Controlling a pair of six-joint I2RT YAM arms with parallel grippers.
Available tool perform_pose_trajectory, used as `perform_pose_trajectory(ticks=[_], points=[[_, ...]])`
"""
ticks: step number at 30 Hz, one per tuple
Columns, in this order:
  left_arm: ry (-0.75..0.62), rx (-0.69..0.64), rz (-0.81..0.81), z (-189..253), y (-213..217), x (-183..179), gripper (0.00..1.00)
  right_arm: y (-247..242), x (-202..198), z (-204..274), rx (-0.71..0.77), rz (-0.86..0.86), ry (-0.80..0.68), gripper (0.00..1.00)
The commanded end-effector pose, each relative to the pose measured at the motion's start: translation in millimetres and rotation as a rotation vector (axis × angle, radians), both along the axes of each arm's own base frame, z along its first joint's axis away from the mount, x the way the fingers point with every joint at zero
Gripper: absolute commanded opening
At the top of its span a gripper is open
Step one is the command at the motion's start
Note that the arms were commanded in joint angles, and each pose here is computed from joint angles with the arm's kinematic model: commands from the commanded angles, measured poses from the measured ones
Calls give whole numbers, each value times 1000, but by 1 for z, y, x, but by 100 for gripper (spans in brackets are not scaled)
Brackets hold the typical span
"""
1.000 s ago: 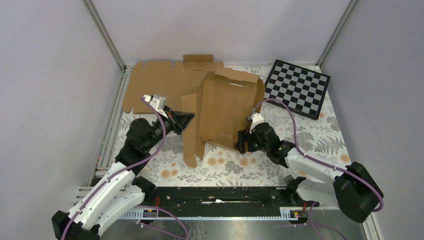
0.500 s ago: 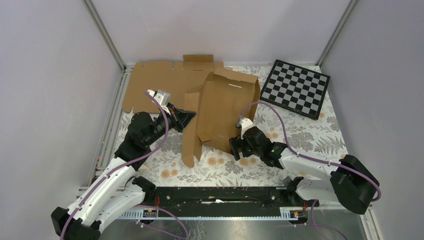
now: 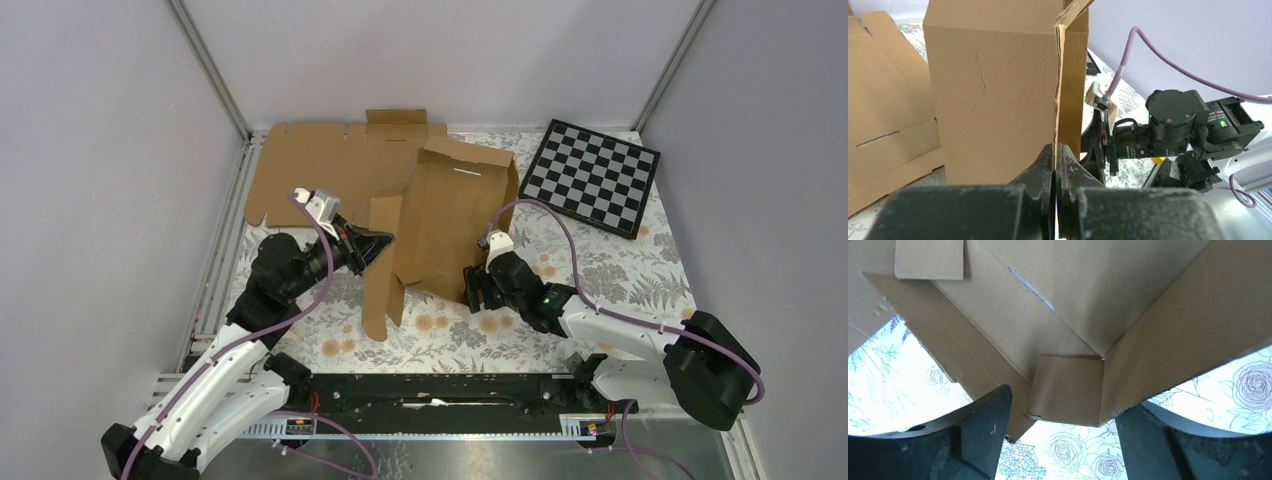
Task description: Fold the paper box
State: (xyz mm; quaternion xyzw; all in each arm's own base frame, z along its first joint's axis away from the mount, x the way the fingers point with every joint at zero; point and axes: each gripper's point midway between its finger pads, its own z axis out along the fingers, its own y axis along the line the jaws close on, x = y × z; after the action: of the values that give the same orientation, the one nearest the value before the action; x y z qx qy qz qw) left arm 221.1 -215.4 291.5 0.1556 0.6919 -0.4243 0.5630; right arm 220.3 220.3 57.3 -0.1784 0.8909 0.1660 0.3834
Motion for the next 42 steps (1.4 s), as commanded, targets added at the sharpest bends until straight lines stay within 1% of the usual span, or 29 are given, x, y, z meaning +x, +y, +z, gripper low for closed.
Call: perform_pose_trajectory(ticks=[1, 5, 9, 11, 16, 21, 24, 28, 34, 40, 42], points=[[4, -30, -82, 3, -7, -16, 0, 11, 22, 30, 92, -122, -52, 78], [-1, -54, -140, 10, -13, -24, 0, 18, 28, 41, 143, -168, -48, 71], [-35, -67, -176, 21, -15, -31, 0, 26, 30, 53, 188, -170, -49, 67], [-47, -64, -178, 23, -14, -32, 0, 26, 31, 56, 194, -170, -57, 66], [-58, -76, -221, 22, -18, -39, 0, 22, 29, 45, 177, -162, -60, 55], [-46, -48, -218, 11, -17, -38, 0, 19, 32, 40, 207, -208, -72, 51], [-48, -27, -214, 12, -15, -39, 0, 17, 37, 47, 241, -253, -98, 50], [-54, -39, -218, 17, -15, -41, 0, 9, 50, 58, 253, -337, -145, 49], [-58, -95, -249, 27, -19, -45, 0, -2, 67, 71, 200, -431, -208, 38], [-61, -144, -263, 35, -21, -48, 0, -24, 84, 86, 124, -552, -312, 15], [-62, -162, -271, 37, -22, -49, 0, -31, 90, 89, 79, -596, -341, 12]])
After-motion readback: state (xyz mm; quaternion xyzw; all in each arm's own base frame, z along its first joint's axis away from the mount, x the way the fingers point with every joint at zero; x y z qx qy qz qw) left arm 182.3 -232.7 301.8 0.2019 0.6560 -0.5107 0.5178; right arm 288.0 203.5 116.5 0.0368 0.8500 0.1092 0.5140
